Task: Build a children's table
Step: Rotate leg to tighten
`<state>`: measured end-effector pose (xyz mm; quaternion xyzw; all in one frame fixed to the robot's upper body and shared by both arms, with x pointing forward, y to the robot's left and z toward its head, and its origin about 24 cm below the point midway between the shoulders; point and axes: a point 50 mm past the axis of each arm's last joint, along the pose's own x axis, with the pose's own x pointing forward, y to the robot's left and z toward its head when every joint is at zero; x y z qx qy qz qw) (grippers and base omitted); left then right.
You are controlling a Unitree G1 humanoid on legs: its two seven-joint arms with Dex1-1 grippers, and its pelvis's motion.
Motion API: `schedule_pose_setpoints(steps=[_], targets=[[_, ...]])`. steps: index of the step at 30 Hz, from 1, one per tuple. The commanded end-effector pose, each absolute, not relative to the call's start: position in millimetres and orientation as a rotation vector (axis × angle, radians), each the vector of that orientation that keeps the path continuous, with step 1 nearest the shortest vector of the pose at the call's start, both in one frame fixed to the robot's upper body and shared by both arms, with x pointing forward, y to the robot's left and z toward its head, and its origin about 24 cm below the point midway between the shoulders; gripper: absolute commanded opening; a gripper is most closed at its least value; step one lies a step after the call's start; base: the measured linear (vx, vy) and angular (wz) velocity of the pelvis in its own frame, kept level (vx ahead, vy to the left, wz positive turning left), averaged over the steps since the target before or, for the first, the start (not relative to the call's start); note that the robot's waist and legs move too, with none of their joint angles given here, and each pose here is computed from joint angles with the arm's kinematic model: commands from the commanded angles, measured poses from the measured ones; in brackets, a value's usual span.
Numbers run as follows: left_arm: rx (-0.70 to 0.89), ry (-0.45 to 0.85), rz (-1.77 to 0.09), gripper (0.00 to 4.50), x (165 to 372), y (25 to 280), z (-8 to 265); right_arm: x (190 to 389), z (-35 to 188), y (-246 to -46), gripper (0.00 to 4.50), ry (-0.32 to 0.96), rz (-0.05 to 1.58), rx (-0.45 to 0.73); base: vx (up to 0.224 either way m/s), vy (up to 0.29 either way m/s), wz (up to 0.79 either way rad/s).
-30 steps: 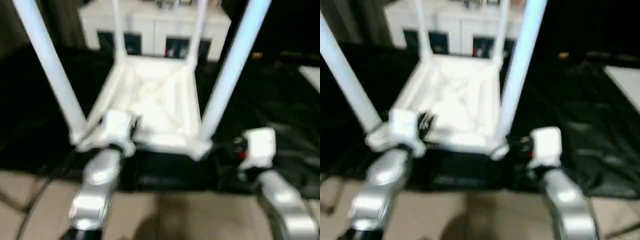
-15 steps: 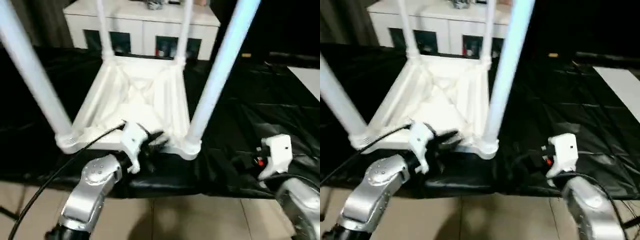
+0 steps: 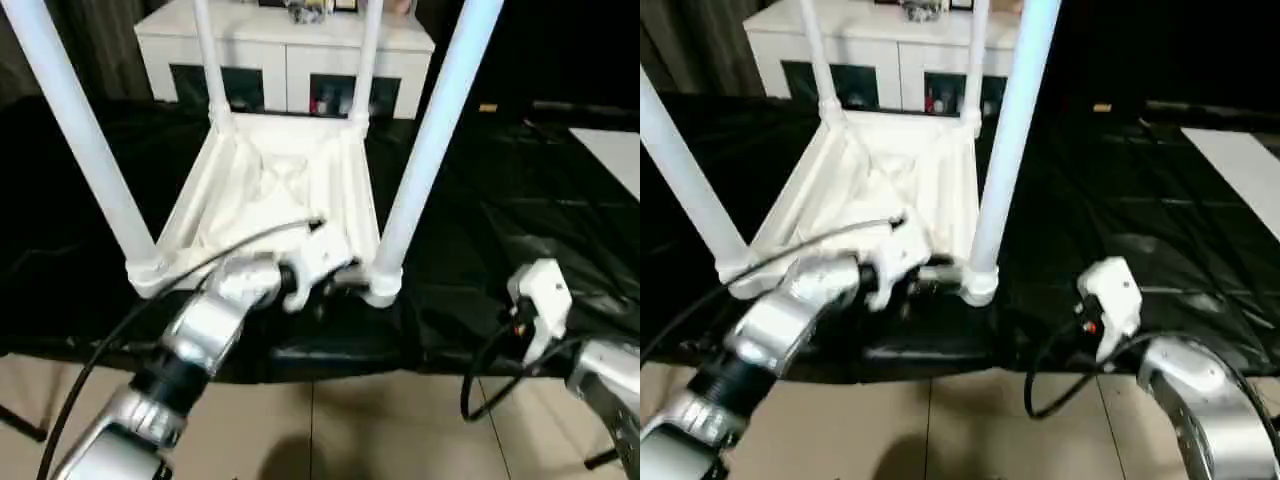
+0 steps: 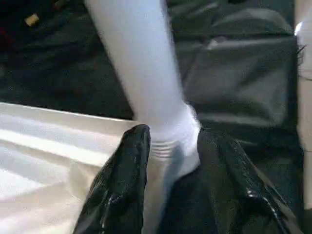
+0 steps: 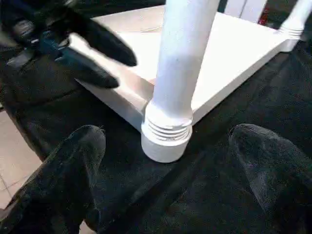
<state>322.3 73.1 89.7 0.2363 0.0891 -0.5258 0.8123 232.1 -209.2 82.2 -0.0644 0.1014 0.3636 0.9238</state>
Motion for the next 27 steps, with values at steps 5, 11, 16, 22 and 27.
schedule_pose_setpoints(steps=[5, 11, 16, 22, 27], targets=[[0.573, 0.288, -1.118, 2.5, 328.4, 86.8, 80.9, 238.9, 86.6, -205.5, 4.5, 0.204, 0.798, -0.162, 0.0, 0.0, 0.0], [0.635, 0.338, -1.101, 2.6, 336.6, 95.0, 69.6, 245.1, 89.0, -202.6, 4.5, 0.199, 0.83, -0.181, 0.057, 0.0, 0.04], [0.645, 0.37, -1.137, 2.6, 338.5, 94.7, 62.6, 246.0, 87.8, -200.6, 4.5, 0.209, 0.857, -0.195, 0.0, 0.0, 0.0], [0.671, 0.382, -1.172, 2.02, 340.2, 92.6, 60.7, 245.7, 85.5, -201.1, 4.5, 0.22, 0.871, -0.208, 0.0, 0.0, 0.0], [0.672, 0.378, -1.199, 1.61, 342.5, 97.0, 63.8, 245.8, 87.9, -195.9, 4.5, 0.21, 0.895, -0.217, 0.0, 0.0, 0.0]])
